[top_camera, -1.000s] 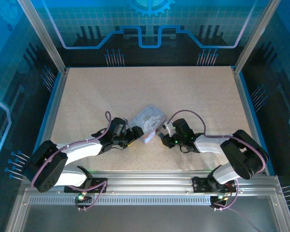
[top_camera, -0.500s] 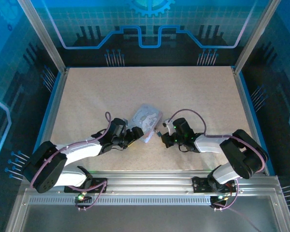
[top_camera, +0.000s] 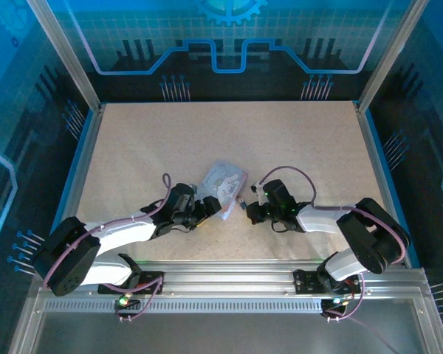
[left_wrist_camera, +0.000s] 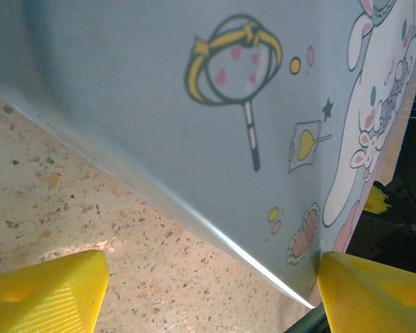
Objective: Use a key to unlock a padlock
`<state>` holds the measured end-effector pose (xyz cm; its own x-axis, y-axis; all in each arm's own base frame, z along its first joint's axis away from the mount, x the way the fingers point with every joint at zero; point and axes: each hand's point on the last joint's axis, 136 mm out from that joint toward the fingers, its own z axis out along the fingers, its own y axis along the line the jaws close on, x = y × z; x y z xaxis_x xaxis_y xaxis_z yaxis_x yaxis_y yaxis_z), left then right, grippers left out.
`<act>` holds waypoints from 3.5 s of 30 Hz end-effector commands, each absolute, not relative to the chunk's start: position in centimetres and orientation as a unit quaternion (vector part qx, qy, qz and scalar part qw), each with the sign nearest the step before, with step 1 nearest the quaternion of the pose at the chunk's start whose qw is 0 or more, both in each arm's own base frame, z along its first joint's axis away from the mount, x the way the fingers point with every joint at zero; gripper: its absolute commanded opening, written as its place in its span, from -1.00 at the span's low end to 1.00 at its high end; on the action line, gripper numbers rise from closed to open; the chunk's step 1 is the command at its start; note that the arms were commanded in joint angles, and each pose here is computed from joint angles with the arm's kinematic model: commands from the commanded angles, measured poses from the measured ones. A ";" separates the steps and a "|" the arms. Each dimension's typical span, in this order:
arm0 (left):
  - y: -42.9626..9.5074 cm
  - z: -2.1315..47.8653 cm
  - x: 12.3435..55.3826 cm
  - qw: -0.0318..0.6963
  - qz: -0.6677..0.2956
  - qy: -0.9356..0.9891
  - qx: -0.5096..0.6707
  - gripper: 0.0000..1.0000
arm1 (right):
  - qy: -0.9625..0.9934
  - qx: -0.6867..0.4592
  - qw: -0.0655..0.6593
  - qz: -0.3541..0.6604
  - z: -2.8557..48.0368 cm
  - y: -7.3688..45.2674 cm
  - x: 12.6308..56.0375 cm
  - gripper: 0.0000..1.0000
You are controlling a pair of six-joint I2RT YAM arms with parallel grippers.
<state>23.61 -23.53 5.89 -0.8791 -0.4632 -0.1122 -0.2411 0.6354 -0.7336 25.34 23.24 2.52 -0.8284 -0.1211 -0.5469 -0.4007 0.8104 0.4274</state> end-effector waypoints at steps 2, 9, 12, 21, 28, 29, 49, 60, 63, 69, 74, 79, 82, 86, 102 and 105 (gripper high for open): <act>-23.2 4.8 22.5 0.130 -0.361 0.901 -0.202 0.61 | 0.920 -0.120 0.247 0.281 4.0 24.1 25.6 -1.00; -23.6 4.9 22.4 0.129 -0.363 0.902 -0.196 0.61 | 0.927 -0.094 0.236 0.274 4.5 24.6 25.6 -1.00; -23.8 4.8 22.4 0.128 -0.363 0.902 -0.195 0.61 | 0.930 -0.092 0.232 0.270 4.5 24.9 25.9 -1.00; -24.0 4.4 22.3 0.123 -0.364 0.903 -0.195 0.61 | 0.938 -0.070 0.221 0.256 4.1 25.3 26.7 -1.00; -24.1 4.1 22.2 0.119 -0.365 0.902 -0.196 0.61 | 0.936 -0.072 0.231 0.257 4.3 25.9 27.7 -1.00; -24.1 4.0 22.2 0.119 -0.365 0.903 -0.195 0.61 | 0.935 -0.073 0.233 0.258 4.4 26.1 27.8 -1.00; -24.0 3.1 22.0 0.114 -0.361 0.904 -0.200 0.61 | 0.926 -0.086 0.251 0.268 5.7 27.3 29.4 -1.00; -21.9 3.9 22.5 0.135 -0.345 0.905 -0.209 0.67 | 0.933 -0.061 0.262 0.238 5.6 23.7 29.8 -1.00; -20.8 4.2 22.9 0.141 -0.342 0.903 -0.217 0.69 | 0.935 -0.047 0.260 0.236 5.3 21.8 29.6 -1.00; -18.6 4.4 24.1 0.150 -0.337 0.900 -0.233 0.71 | 0.929 -0.033 0.250 0.270 5.4 19.2 29.9 -1.00; -17.2 4.9 25.7 0.160 -0.333 0.898 -0.241 0.73 | 0.922 -0.014 0.243 0.301 5.8 16.9 31.2 -1.00; -16.1 6.0 28.0 0.176 -0.328 0.897 -0.240 0.75 | 0.915 0.009 0.242 0.323 6.2 14.8 32.6 -1.00; -15.7 6.3 29.4 0.177 -0.328 0.896 -0.239 0.76 | 0.914 0.013 0.233 0.332 5.8 14.4 33.1 -1.00; -15.2 6.1 30.9 0.178 -0.327 0.896 -0.243 0.76 | 0.913 0.022 0.217 0.344 5.0 14.3 33.6 -1.00; -14.4 7.1 33.7 0.195 -0.339 0.887 -0.245 0.80 | 0.924 0.052 0.195 0.326 2.7 13.6 33.1 -0.66; -14.1 8.1 33.6 0.207 -0.338 0.885 -0.242 0.93 | 0.923 0.054 0.203 0.321 3.1 13.4 33.1 -0.50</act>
